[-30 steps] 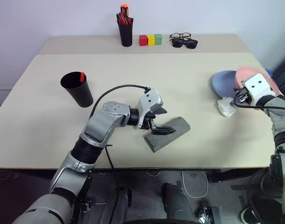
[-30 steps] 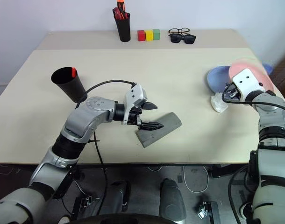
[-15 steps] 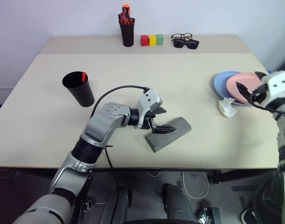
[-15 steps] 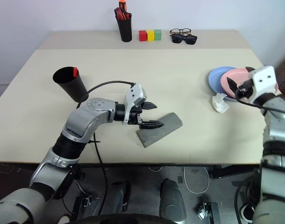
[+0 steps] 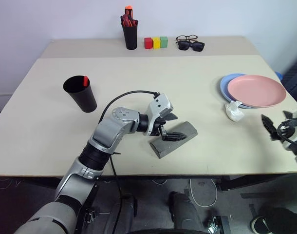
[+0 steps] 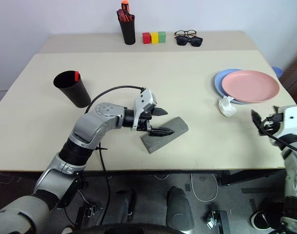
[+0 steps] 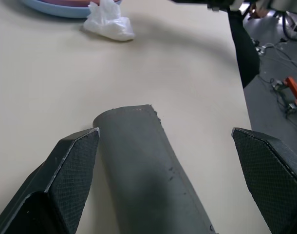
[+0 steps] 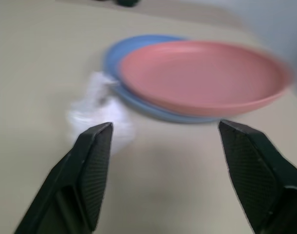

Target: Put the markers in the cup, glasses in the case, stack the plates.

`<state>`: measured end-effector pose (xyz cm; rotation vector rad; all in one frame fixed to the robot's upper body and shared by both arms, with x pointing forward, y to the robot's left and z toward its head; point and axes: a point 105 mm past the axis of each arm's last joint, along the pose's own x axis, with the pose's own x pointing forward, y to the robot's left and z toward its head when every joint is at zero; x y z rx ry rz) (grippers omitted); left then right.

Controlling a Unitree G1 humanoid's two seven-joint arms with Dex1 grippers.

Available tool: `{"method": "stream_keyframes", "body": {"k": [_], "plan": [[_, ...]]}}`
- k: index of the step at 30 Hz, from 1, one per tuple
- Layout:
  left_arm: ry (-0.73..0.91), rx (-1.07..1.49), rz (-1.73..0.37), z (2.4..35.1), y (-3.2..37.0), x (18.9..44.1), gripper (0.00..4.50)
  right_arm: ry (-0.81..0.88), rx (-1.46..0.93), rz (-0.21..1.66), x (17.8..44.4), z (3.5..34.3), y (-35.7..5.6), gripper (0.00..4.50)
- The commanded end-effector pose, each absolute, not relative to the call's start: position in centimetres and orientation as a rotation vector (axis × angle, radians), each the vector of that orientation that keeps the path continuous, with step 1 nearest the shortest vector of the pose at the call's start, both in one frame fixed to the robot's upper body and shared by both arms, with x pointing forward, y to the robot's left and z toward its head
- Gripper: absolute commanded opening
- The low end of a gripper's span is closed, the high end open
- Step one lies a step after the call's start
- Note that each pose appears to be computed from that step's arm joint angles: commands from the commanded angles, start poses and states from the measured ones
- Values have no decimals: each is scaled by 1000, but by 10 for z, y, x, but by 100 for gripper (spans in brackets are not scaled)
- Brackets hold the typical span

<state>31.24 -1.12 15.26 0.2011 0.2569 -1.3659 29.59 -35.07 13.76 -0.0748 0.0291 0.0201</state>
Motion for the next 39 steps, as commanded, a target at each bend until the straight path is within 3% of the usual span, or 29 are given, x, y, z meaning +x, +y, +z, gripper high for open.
{"method": "stream_keyframes", "body": {"k": [1,9,20,23,28,39], "plan": [[212,198,-1352,165,-8,314,450,-52,15,43,307,154,-344,349],[221,187,-1301,166,2,315,450,-29,110,101,339,138,-331,349],[234,181,-1248,164,12,314,450,27,154,156,364,113,-312,349],[232,181,-1235,165,14,314,450,32,162,167,370,111,-309,268],[232,179,-1224,165,15,314,450,19,121,171,373,117,-308,12],[230,167,-1218,164,12,314,450,-238,8,141,377,200,-325,5]]}}
